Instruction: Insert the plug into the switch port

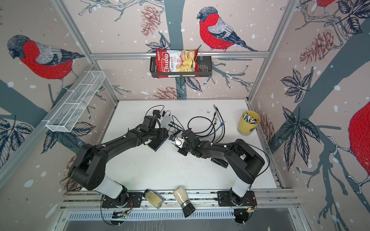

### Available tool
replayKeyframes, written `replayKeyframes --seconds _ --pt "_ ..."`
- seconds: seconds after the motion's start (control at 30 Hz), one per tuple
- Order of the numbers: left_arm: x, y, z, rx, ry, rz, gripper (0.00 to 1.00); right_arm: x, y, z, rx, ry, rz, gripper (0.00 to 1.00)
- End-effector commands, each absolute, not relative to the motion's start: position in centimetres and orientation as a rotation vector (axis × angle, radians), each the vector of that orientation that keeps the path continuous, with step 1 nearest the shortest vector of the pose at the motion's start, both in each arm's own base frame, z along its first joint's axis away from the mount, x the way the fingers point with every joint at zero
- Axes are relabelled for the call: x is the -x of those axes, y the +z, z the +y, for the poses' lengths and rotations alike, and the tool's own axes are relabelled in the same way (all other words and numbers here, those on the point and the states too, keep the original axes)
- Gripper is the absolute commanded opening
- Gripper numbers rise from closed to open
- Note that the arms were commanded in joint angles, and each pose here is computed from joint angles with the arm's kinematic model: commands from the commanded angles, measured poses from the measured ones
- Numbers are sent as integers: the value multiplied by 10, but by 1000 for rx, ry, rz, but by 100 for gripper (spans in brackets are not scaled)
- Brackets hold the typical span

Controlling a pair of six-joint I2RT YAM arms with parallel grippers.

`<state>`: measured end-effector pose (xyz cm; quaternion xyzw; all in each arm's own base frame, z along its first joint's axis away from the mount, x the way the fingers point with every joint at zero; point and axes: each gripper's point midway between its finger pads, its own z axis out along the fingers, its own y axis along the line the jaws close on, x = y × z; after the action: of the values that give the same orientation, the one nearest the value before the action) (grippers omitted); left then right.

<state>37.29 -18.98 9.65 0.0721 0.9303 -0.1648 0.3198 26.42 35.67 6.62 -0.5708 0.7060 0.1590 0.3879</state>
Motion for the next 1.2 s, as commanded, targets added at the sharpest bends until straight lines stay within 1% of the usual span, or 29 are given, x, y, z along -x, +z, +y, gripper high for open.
replayKeyframes --seconds 0.0,0.1,0.27,0.53,0.73,0.87,1.0,1.17 --pt "-379 88 -181 -69 -446 2464 62 -278 72 364 1361 357 1814 4" --pt "-381 77 -179 -34 -455 2489 62 -283 67 368 1349 338 1835 4" --pt "-387 71 -179 -11 -459 2491 59 -293 54 374 1344 313 1887 4" --pt "-403 66 -164 18 -345 2475 52 -301 41 387 1363 318 1910 4" --pt "-407 71 -159 0 -287 2451 52 -302 31 392 1391 313 1924 4" --pt "-409 58 -151 -3 -212 2476 52 -303 29 396 1402 316 1926 4" --pt "-407 44 -151 -19 -198 2504 52 -304 27 398 1411 313 1935 4" --pt "-406 38 -151 -25 -197 2507 52 -308 23 398 1411 291 1953 4"
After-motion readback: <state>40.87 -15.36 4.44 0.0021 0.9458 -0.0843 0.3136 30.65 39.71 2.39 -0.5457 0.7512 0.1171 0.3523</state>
